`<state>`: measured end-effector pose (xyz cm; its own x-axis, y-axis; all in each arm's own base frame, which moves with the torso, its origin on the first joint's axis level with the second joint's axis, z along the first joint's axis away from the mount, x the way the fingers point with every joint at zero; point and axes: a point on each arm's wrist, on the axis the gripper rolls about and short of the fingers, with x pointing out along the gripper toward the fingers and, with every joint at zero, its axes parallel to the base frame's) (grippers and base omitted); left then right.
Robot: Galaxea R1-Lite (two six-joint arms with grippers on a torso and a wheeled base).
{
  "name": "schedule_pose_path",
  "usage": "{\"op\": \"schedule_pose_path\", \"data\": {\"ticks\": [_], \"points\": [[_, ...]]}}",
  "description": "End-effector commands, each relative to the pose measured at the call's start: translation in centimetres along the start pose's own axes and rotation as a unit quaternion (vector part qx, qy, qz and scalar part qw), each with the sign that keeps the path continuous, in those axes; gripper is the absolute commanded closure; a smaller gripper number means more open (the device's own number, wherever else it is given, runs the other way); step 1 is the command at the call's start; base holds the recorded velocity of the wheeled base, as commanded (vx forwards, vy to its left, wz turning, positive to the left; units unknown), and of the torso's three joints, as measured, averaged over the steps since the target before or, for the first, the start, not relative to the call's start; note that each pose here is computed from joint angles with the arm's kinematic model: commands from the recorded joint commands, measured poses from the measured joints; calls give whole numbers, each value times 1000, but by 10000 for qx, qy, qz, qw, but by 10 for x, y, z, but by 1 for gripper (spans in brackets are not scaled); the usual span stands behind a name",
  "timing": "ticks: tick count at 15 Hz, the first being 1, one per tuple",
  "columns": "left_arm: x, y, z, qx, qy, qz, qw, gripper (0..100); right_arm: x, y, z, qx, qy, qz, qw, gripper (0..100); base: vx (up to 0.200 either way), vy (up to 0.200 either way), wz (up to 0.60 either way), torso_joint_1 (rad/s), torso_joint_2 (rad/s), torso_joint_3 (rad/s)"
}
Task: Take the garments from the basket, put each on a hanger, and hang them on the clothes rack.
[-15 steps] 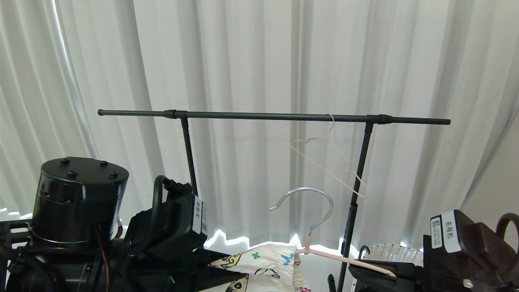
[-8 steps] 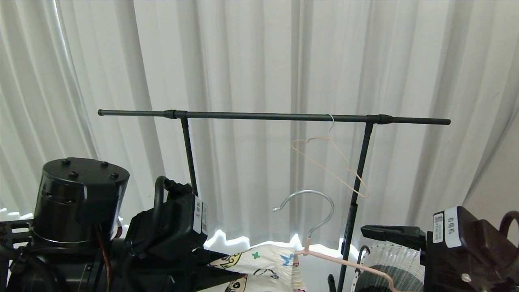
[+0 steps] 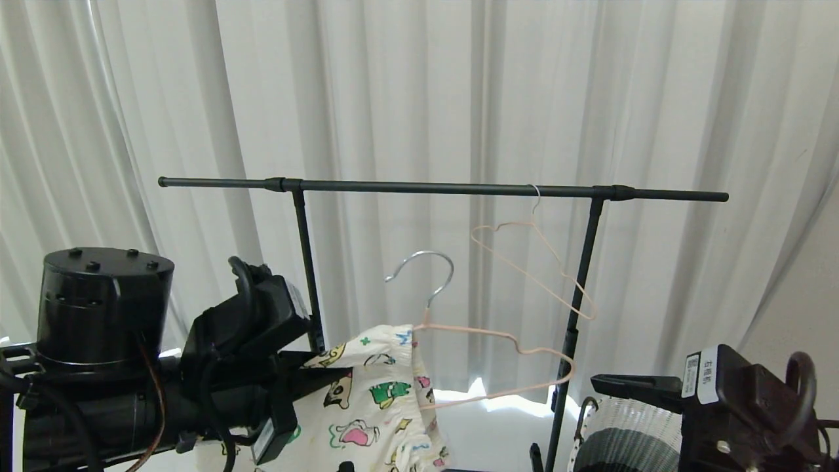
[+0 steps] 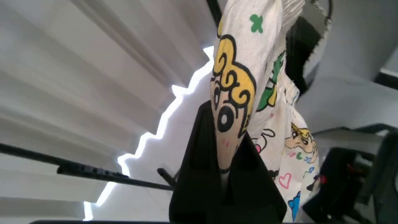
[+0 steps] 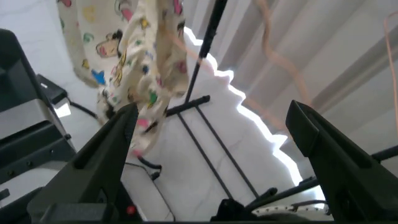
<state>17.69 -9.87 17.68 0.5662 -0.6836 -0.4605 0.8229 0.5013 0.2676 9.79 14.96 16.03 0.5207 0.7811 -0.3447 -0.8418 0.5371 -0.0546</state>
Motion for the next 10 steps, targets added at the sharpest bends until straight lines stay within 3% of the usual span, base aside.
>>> {"op": "schedule_pose_path", "data": {"ticks": [1,3,7,9,10], "points": [[-3,16,15,-189,-284,391,9987,100,13,-2,-4,256,244,-50,9994,0,0,0,0,0,0,0],[-8,26,36,-449,-557,748,9946,100,28,-3,0,1112,255,-202,9933,0,0,0,0,0,0,0],[-10,28,43,-423,-667,799,9937,100,74,-8,29,2361,-143,-811,9682,0,0,0,0,0,0,0],[-9,23,47,-361,-730,689,9943,100,101,-10,43,2741,-326,-1030,9556,0,0,0,0,0,0,0],[-9,22,50,-325,-780,650,9943,100,110,-10,45,2771,-335,-1121,9537,0,0,0,0,0,0,0]]}}
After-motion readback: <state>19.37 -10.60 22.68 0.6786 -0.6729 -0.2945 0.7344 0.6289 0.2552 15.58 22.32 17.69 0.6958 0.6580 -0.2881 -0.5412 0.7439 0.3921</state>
